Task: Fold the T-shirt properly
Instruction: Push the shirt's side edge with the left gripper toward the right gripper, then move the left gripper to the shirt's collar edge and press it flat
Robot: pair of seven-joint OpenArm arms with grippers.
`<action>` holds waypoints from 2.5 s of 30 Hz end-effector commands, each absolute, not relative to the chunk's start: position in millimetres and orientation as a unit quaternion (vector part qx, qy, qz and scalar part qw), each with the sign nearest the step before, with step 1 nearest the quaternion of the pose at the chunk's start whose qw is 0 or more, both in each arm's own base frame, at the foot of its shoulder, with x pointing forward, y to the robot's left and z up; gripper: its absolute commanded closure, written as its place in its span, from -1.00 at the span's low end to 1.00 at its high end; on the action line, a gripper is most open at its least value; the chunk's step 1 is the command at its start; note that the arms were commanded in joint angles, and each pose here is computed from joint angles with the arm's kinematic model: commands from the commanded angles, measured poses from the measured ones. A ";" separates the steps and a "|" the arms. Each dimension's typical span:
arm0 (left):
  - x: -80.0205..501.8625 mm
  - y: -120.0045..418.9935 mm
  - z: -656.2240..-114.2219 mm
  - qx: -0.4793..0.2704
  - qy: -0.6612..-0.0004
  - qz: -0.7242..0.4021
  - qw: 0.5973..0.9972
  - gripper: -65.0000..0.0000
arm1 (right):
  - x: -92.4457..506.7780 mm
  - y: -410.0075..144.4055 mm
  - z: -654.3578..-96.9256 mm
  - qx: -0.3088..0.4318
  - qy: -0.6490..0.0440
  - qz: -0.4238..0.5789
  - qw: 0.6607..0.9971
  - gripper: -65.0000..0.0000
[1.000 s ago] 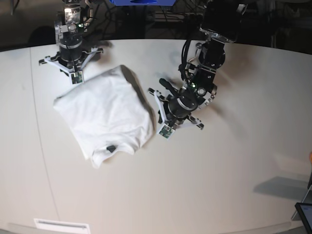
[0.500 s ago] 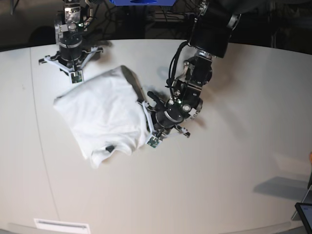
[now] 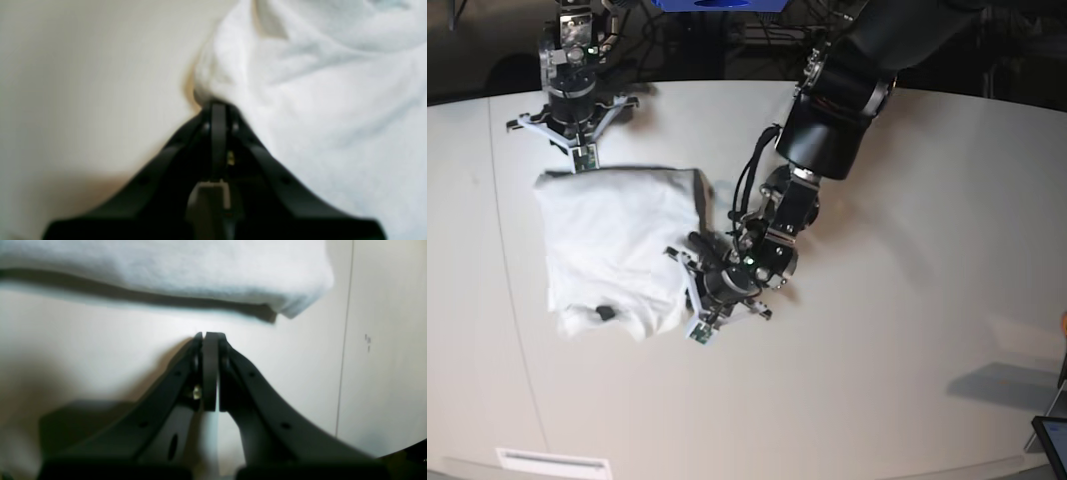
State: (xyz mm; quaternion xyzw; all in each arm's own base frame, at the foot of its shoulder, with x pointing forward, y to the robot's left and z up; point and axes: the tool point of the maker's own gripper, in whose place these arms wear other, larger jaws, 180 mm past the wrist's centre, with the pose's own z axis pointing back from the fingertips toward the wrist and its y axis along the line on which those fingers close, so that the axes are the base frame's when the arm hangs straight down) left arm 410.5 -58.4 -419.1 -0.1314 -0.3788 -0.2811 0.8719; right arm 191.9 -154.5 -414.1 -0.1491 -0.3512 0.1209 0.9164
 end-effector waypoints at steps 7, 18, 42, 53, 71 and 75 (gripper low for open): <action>423.9 -63.2 -424.5 -0.131 -0.367 -0.288 0.875 1.00 | 188.2 -155.3 -413.2 -0.151 -0.348 0.120 0.917 0.99; 438.4 -27.4 -380.8 -0.090 -0.409 -0.291 0.860 1.00 | 188.4 -222.0 -394.4 -0.244 -0.358 -0.001 0.901 0.99; 308.9 -72.7 -284.2 -0.206 -0.620 -0.241 0.718 1.00 | 236.4 -216.7 -339.5 -0.176 -0.481 0.049 0.857 0.99; 288.3 -95.4 -333.3 -0.178 -0.587 -0.304 0.729 1.00 | 249.9 -178.5 -339.8 -0.127 -0.494 0.096 0.855 0.99; 263.4 -70.2 -403.8 -0.161 -0.510 -0.291 0.793 1.00 | 217.8 -160.1 -398.3 -0.088 -0.423 0.102 0.896 0.99; 256.4 -68.7 -414.1 -0.161 -0.497 -0.291 0.802 1.00 | 208.6 -157.7 -420.1 -0.078 -0.397 0.101 0.909 0.99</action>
